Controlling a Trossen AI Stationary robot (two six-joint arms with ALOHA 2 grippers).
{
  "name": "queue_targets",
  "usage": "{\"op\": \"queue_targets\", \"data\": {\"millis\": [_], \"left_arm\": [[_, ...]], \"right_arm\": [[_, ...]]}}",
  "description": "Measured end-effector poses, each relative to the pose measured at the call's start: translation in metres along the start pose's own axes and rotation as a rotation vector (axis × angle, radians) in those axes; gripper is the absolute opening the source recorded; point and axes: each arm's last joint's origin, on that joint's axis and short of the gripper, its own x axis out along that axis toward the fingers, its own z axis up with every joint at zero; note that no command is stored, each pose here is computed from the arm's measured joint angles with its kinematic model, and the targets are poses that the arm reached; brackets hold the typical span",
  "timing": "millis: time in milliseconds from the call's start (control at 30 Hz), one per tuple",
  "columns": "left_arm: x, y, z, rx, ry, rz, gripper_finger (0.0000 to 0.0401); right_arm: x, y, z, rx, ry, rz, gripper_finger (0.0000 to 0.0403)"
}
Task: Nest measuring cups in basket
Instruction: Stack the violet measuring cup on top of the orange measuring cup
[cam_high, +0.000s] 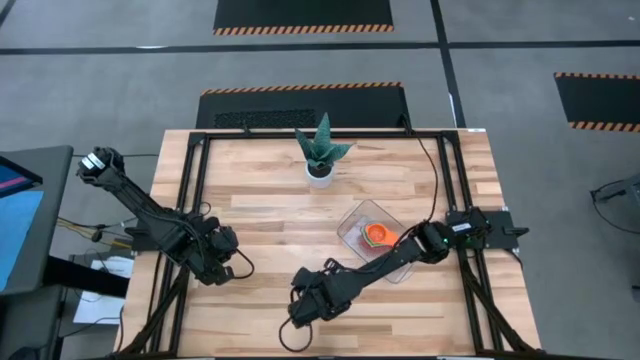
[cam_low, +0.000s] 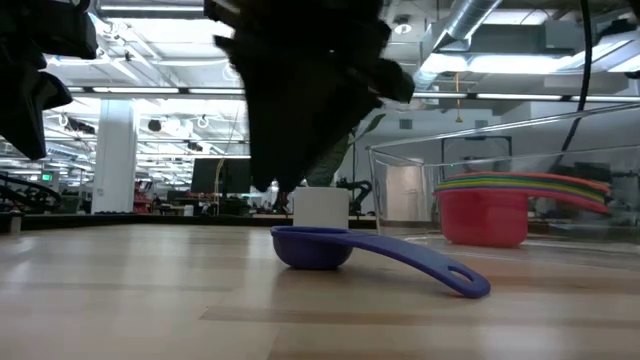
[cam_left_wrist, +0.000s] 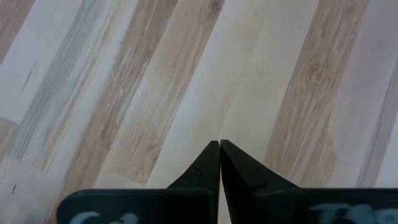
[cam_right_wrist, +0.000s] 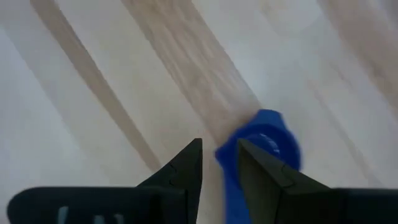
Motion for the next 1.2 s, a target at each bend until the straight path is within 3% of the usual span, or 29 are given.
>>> {"op": "queue_targets", "data": {"millis": [467, 1000, 1200], "left_arm": [[0.000, 0.001, 0.001, -0.004, -0.041, 0.022, 0.0000], [0.000, 0.001, 0.002, -0.004, -0.076, 0.041, 0.0000], [0.000, 0.001, 0.002, -0.004, -0.084, 0.045, 0.0000]], "right_arm": [[-0.016, 0.015, -0.032, -0.331, -0.051, -0.062, 0.0122], [-0.005, 0.009, -0.018, -0.294, -0.055, -0.061, 0.0122], [-0.005, 0.009, -0.018, -0.333, -0.053, -0.063, 0.0122]]}}
